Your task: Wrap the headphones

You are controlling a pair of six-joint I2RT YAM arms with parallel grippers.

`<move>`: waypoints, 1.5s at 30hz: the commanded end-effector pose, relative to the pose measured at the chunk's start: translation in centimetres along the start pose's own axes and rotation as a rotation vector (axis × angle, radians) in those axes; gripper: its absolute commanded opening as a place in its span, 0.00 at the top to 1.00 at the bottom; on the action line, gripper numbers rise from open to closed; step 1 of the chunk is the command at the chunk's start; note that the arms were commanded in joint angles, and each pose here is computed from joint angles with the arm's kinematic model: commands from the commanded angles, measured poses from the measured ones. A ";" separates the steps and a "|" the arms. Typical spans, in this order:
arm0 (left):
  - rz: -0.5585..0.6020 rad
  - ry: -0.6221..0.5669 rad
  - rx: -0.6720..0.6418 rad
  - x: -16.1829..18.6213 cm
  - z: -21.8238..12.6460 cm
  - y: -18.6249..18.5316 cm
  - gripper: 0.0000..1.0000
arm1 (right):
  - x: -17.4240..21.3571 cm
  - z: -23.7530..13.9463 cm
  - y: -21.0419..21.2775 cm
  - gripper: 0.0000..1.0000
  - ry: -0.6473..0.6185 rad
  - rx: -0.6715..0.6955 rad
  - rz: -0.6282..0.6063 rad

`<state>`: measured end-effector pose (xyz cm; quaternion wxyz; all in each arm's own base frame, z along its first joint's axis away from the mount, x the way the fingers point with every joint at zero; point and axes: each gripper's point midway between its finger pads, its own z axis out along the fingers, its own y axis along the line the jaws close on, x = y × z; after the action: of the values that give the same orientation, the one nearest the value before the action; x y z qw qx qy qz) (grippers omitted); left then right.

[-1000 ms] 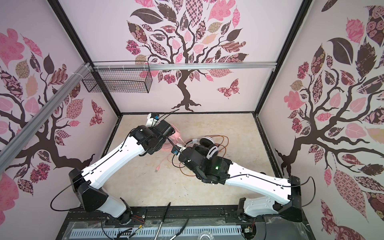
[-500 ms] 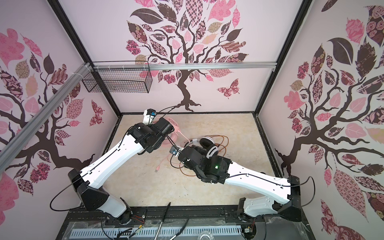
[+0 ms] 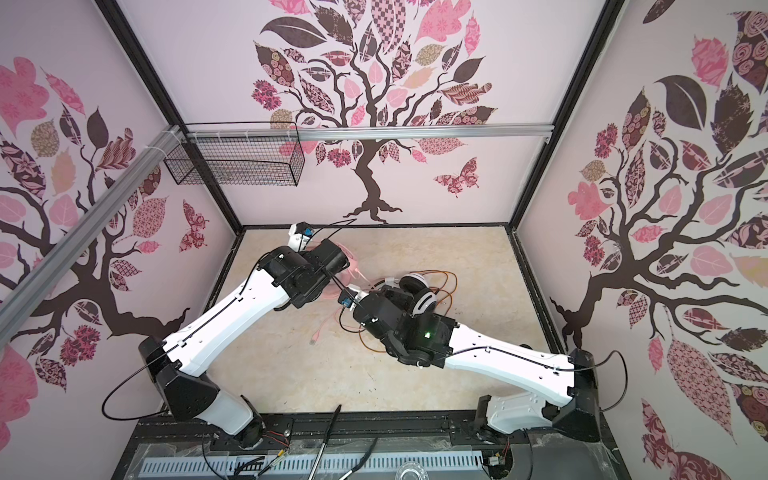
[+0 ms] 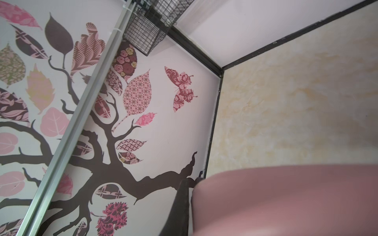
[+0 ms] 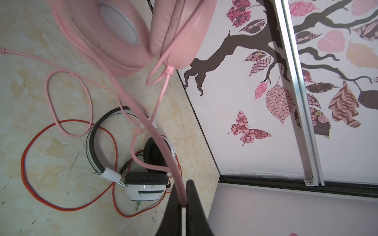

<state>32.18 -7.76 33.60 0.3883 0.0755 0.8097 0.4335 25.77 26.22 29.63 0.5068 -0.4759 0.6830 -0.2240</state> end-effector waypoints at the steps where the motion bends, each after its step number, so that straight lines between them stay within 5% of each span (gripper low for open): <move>1: 0.003 -0.018 0.136 0.4 -1.4 -2.1 1.00 | -1.5 -0.4 -2.2 1.00 -0.083 0.074 0.020; 10: 0.050 0.063 0.499 3.8 -3.2 -8.1 1.00 | -3.9 -2.4 -3.2 1.00 -0.327 0.064 0.087; 19: 0.058 0.127 0.811 5.4 -6.1 -13.5 1.00 | -6.0 -6.3 -2.2 1.00 -0.569 -0.117 0.145; 25: 0.073 0.126 0.914 5.7 -7.6 -14.3 1.00 | -5.2 -3.5 -3.0 1.00 -0.449 -0.262 0.305; 31: 0.056 0.104 1.014 5.7 -9.1 -14.3 1.00 | -4.7 -1.6 -2.3 1.00 -0.367 -0.341 0.338; 33: 0.054 0.098 1.031 5.7 -9.5 -14.2 1.00 | -4.6 -1.1 -2.3 0.91 -0.355 -0.360 0.363; 35: 0.054 0.098 1.041 5.8 -9.6 -14.2 1.00 | -4.3 -0.7 -2.7 0.64 -0.345 -0.363 0.398; 45: -0.010 0.101 1.173 5.3 -11.8 -13.5 1.00 | -1.3 1.3 -5.1 0.27 -0.304 -0.468 0.665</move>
<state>23.78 -19.63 22.47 0.2287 0.2623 0.9374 -0.0158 29.45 25.24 33.17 0.5361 -0.3860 0.7415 0.1174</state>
